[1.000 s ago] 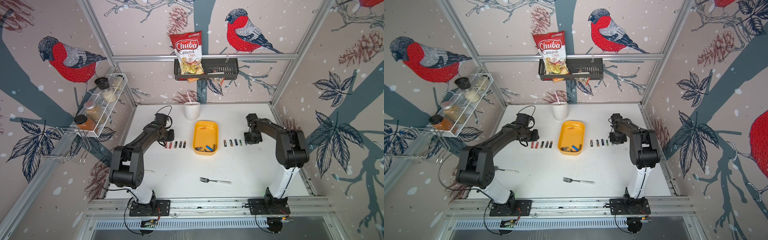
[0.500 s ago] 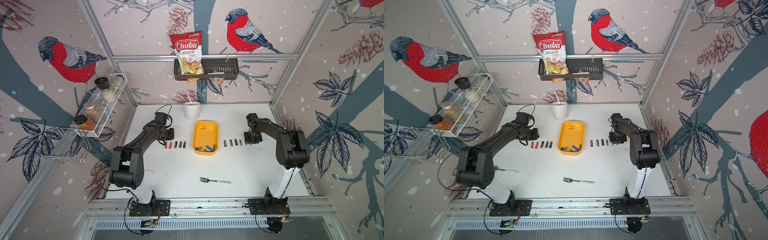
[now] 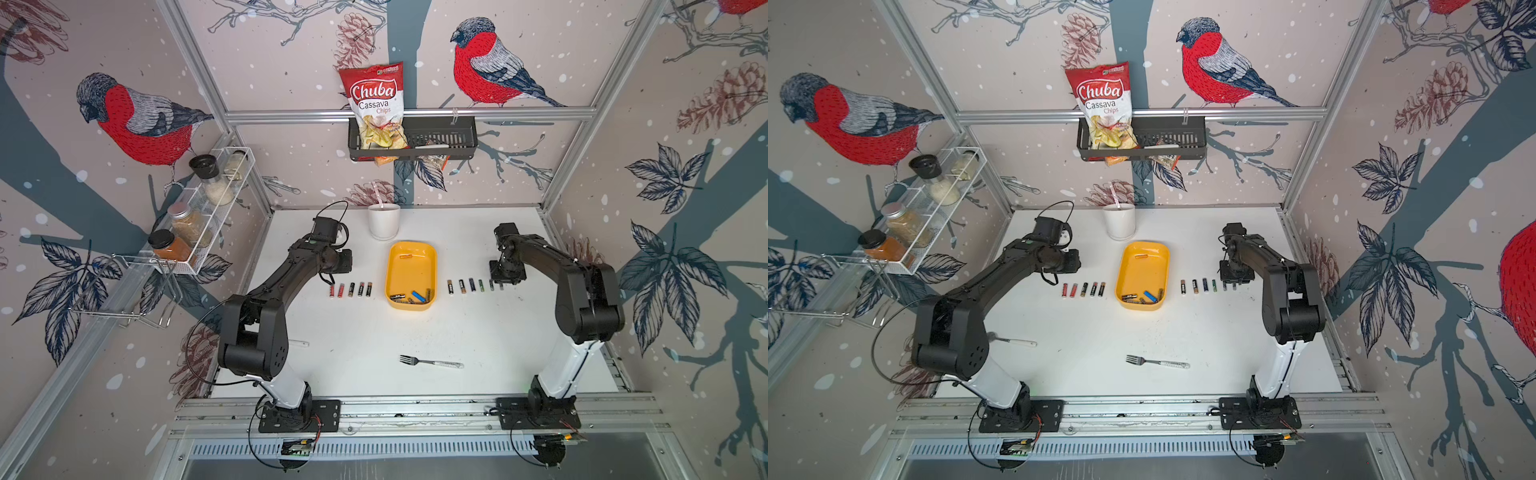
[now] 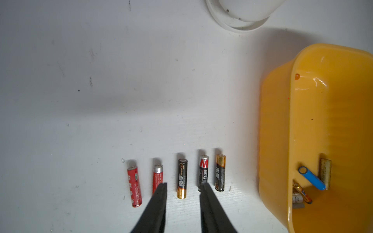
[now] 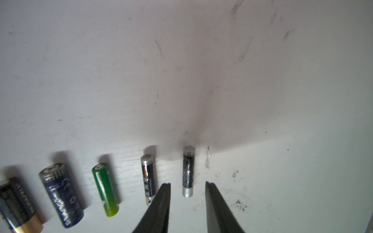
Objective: Take the batteries out of the storage box
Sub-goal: Place the battery at the center of the board, then pick up the battery from the storage box.
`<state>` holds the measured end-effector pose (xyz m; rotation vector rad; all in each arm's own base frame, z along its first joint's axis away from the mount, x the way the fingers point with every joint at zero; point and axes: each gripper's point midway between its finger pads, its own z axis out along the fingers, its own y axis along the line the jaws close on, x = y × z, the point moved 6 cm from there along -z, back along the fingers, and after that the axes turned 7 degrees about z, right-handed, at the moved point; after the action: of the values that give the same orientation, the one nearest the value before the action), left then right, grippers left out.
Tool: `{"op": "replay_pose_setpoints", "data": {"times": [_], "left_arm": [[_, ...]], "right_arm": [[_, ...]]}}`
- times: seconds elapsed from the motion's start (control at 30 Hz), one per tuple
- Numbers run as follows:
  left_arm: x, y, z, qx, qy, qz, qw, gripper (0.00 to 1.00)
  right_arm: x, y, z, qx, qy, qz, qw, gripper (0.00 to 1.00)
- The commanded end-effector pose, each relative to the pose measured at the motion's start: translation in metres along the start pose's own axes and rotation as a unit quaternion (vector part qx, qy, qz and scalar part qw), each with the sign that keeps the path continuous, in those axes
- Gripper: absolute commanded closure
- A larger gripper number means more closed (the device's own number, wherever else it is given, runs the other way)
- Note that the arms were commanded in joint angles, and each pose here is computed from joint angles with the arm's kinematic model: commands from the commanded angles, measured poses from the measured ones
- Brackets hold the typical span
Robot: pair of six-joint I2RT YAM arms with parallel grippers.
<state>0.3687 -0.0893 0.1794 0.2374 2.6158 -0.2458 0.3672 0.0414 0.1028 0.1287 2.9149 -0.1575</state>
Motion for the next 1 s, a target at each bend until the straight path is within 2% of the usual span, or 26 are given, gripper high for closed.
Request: {"op": "replay_pose_setpoints", "data": {"times": [0.0, 0.2, 0.37, 0.53, 0.7, 0.97], "left_arm": [[-0.006, -0.006, -0.007, -0.014, -0.001, 0.022, 1.000, 0.67], [-0.027, -0.035, -0.007, -0.006, -0.014, 0.062, 0.998, 0.67], [-0.039, -0.068, 0.006, 0.011, -0.015, 0.105, 0.994, 0.67], [-0.050, -0.108, 0.025, 0.045, -0.014, 0.160, 0.986, 0.67], [-0.058, -0.136, 0.048, 0.074, -0.016, 0.192, 0.979, 0.67], [-0.062, -0.165, 0.087, 0.111, -0.004, 0.223, 0.968, 0.67]], "right_arm": [[-0.003, 0.002, -0.010, 0.004, -0.011, 0.001, 1.000, 0.64], [-0.009, 0.018, -0.023, -0.011, -0.023, -0.011, 1.000, 0.63], [-0.014, 0.033, -0.034, -0.036, -0.033, -0.013, 0.999, 0.63], [-0.016, 0.045, -0.039, -0.044, -0.034, -0.022, 0.998, 0.63], [-0.019, 0.047, -0.041, -0.044, -0.033, -0.025, 0.998, 0.62], [-0.024, 0.046, -0.044, -0.038, -0.032, -0.027, 0.998, 0.62]]}}
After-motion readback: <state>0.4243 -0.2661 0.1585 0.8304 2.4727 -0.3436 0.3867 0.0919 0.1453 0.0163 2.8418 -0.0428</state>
